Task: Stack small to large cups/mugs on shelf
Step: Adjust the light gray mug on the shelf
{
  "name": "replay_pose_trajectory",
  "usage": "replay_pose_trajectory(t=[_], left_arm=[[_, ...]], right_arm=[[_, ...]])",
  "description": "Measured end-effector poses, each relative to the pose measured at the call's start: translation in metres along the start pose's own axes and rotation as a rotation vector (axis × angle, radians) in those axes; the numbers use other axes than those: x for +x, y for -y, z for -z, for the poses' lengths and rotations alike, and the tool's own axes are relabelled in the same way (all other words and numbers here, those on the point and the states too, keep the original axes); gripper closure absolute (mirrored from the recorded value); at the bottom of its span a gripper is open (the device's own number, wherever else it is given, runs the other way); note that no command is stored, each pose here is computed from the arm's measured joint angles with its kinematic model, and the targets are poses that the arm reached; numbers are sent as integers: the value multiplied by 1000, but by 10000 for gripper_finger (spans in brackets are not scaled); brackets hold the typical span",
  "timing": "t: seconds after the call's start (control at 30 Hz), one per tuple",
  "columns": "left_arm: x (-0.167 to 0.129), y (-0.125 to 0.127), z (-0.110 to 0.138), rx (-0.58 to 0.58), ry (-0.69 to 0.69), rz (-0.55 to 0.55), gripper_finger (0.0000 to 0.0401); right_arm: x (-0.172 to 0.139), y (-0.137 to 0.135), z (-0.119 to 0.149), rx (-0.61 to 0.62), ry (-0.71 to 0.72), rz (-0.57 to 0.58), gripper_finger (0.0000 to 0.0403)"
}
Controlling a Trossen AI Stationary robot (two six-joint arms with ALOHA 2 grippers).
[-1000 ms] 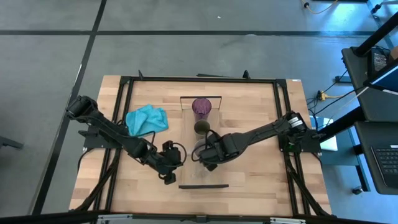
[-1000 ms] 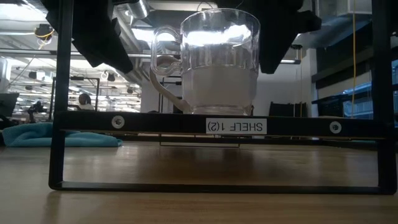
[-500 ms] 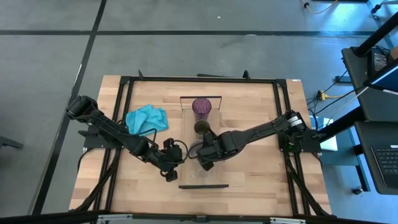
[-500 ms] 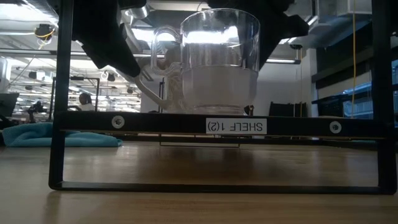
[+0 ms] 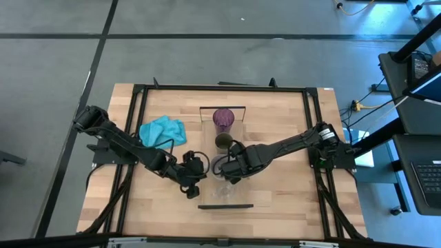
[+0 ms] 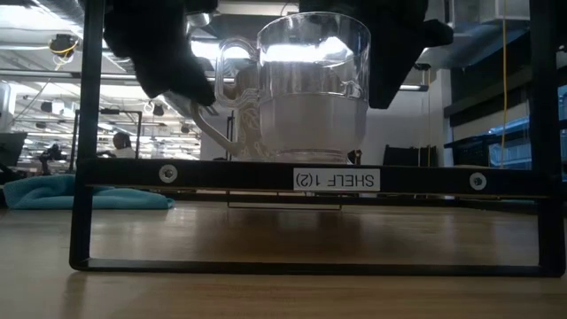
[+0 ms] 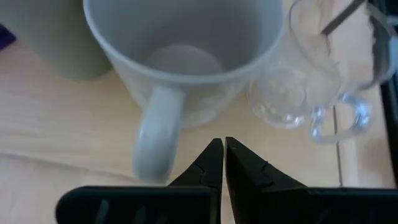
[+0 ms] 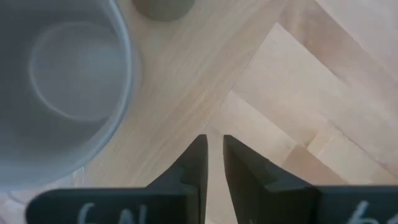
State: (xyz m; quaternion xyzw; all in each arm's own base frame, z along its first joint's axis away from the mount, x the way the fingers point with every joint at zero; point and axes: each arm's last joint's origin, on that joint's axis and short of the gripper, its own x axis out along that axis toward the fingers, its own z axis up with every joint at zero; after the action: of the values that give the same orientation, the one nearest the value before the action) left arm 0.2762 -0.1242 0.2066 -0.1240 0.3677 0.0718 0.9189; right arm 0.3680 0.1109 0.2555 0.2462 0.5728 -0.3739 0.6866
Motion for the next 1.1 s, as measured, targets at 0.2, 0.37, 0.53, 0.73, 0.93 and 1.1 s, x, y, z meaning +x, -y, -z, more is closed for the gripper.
replay_pose_trajectory(t=[0.2, 0.37, 0.53, 0.73, 0.93, 1.1], left_arm=[[1, -1, -7, -2, 70, -12, 390], [1, -3, -8, -3, 97, -56, 390], [3, -6, -11, 10, 98, -68, 390], [5, -8, -14, 21, 95, -34, 390], [4, -5, -17, 32, 108, 15, 390], [4, -5, -16, 34, 100, 28, 390]], right_arm=[[0, 0, 0, -1, 1, 0, 349], [-1, -1, 3, -7, 3, -2, 349], [-1, -2, 4, -8, 4, -5, 349], [-1, -2, 4, -7, 4, -6, 349], [-1, -2, 4, -7, 4, -6, 349], [-1, -2, 4, -7, 4, -6, 349]])
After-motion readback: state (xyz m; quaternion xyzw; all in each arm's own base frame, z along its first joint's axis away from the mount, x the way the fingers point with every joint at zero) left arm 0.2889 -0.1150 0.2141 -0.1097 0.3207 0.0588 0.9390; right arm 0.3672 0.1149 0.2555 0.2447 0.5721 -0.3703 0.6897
